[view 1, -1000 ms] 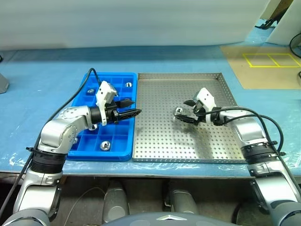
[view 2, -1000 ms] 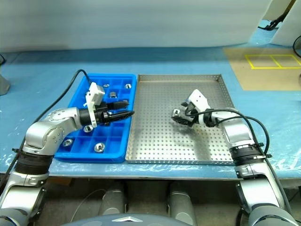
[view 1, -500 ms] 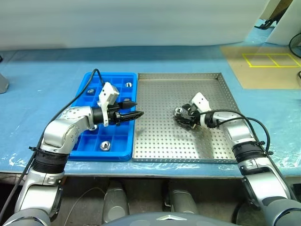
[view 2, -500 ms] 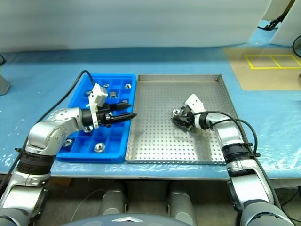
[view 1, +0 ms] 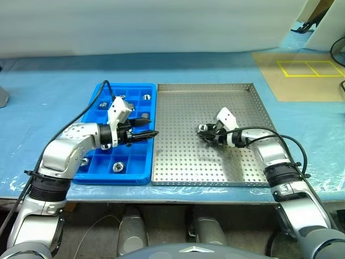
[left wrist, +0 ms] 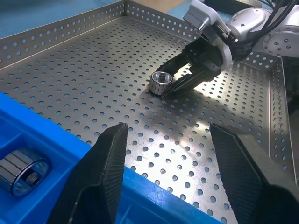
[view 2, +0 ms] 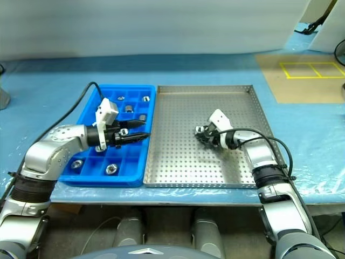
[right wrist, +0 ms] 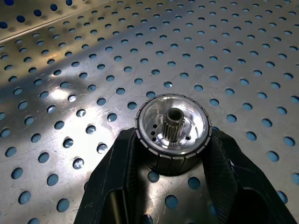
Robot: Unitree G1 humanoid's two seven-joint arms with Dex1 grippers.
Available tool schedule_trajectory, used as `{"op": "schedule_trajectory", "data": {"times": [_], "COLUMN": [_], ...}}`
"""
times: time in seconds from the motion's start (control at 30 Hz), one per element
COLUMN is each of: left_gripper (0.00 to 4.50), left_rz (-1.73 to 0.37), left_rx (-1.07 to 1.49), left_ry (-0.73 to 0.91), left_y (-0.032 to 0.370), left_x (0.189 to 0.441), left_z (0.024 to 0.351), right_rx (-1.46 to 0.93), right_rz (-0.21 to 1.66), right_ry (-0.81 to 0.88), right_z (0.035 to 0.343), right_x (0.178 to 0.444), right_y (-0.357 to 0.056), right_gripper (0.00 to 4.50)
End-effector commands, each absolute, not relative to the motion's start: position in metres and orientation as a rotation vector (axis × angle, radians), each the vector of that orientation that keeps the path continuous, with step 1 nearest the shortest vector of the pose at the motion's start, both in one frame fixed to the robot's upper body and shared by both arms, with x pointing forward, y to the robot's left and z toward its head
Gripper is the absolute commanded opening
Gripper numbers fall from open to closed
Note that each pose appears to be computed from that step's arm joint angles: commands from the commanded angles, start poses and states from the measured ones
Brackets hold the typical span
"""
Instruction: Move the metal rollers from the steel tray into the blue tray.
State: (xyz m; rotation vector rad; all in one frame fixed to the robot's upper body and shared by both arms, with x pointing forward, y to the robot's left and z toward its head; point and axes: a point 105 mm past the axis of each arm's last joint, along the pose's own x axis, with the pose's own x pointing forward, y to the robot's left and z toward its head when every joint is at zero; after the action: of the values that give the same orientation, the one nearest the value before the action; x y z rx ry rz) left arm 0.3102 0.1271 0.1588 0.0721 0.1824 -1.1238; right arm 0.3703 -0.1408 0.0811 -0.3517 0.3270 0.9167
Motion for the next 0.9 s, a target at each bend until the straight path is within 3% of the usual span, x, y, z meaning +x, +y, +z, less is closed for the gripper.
{"op": "schedule_trajectory", "data": {"times": [0.03, 0.23, 0.33, 0.57, 0.9], "left_gripper": [3.02, 3.02, 3.02, 3.02, 3.02], "left_rz": [-1.094, -0.943, -0.905, -0.889, -0.815], "left_rx": [0.141, 0.2, 0.222, 0.196, 0.186], "left_ry": [0.129, 0.158, 0.153, 0.174, 0.192], "left_y": [0.152, 0.196, 0.204, 0.197, 0.206], "left_x": [0.303, 0.314, 0.311, 0.289, 0.279], "left_z": [0.184, 0.186, 0.19, 0.178, 0.174], "right_rx": [-0.389, -0.37, -0.234, -0.177, 0.004], "right_rz": [1.092, 1.236, 1.403, 1.54, 1.612], "right_ry": [0.141, 0.021, 0.029, 0.142, 0.35], "right_z": [0.131, 0.163, 0.172, 0.155, 0.132], "right_x": [0.359, 0.348, 0.332, 0.318, 0.304], "right_y": [-0.09, -0.037, -0.005, 0.013, 0.03], "right_gripper": [1.59, 1.59, 1.59, 1.59, 1.59]}}
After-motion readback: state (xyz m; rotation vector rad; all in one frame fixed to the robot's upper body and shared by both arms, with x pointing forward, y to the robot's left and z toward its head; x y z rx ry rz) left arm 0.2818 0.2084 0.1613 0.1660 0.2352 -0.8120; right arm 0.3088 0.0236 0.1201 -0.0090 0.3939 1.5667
